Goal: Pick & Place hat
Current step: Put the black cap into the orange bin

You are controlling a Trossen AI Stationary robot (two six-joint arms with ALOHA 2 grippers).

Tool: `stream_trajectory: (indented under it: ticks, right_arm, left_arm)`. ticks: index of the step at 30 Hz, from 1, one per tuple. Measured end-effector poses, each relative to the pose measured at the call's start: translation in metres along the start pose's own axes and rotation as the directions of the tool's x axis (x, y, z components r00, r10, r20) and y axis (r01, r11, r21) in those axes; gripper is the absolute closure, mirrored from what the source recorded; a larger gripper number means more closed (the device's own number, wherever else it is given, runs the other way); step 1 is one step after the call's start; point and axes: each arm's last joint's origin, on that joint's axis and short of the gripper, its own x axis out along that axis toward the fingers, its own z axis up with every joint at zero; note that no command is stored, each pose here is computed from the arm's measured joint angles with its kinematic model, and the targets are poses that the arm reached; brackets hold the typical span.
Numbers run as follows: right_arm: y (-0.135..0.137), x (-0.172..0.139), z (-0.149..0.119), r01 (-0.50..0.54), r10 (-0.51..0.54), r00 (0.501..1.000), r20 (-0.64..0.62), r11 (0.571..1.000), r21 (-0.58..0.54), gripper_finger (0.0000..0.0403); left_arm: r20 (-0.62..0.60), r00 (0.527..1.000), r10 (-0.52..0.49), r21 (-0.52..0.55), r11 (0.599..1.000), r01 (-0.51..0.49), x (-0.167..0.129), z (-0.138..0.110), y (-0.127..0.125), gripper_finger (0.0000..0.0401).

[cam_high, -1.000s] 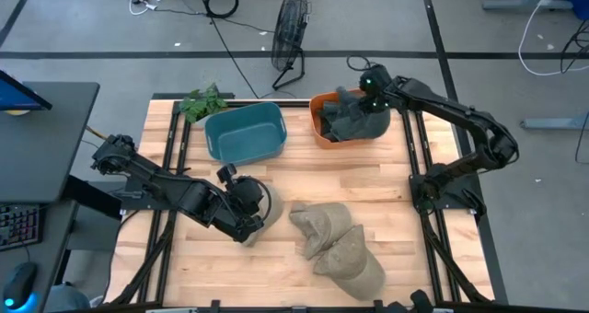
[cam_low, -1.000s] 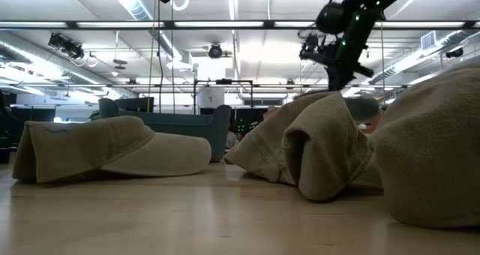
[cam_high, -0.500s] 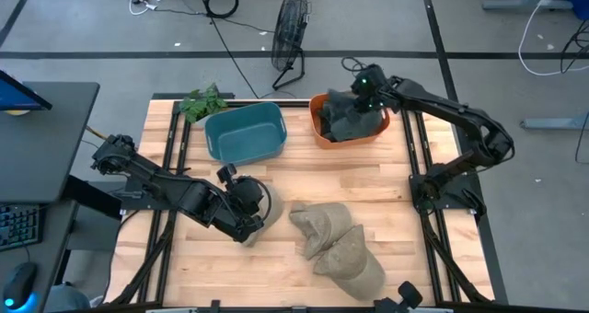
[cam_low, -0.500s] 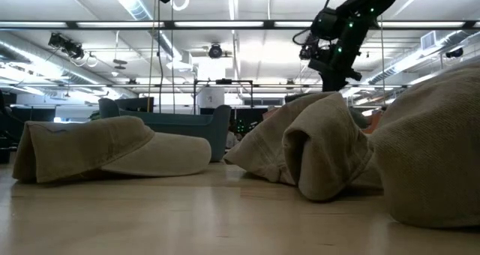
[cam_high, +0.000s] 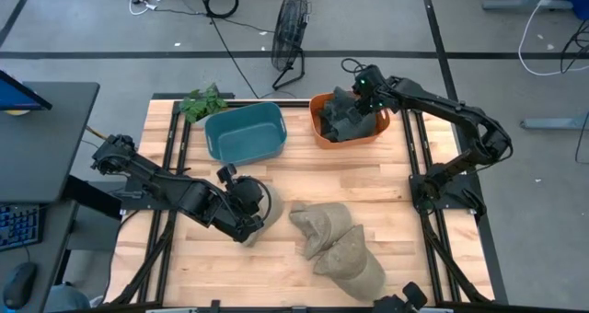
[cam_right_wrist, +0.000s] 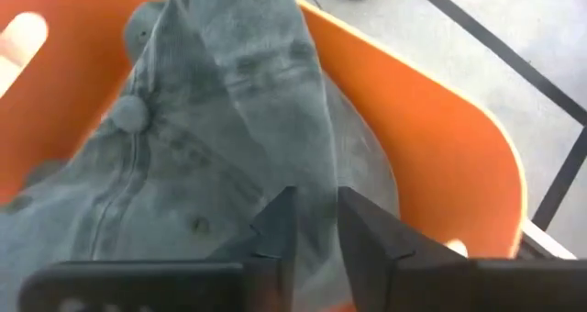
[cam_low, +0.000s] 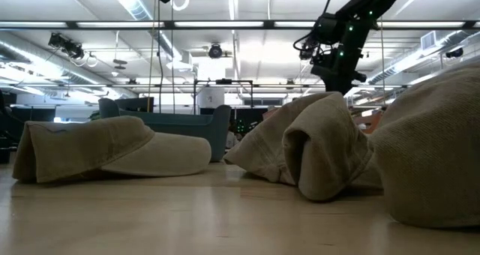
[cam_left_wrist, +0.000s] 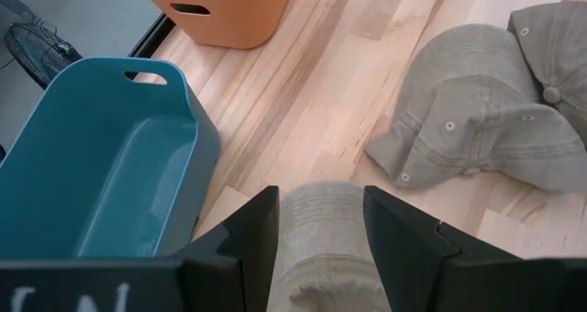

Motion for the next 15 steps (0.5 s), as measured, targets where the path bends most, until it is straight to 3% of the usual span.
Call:
stream_trajectory:
  ticks: [8, 11, 15]
  right_arm:
    - [0.001, -0.024, -0.011, -0.012, 0.013, 1.0, -0.024, 1.0, 0.01, 0.0276]
    - [0.002, -0.019, -0.01, -0.04, 0.042, 0.998, -0.035, 0.998, 0.048, 0.0302]
    - [0.005, -0.007, -0.009, -0.036, 0.04, 0.996, -0.075, 0.998, 0.055, 0.0381]
  left_arm:
    - [0.0, 1.0, 0.0, 0.0, 1.0, 0.0, 0.0, 0.0, 0.0, 0.0236]
    - [0.0, 1.0, 0.0, -0.001, 1.0, 0.0, 0.0, 0.0, 0.0, 0.0236]
    - [0.0, 1.0, 0.0, -0.001, 1.0, 0.0, 0.0, 0.0, 0.0, 0.0236]
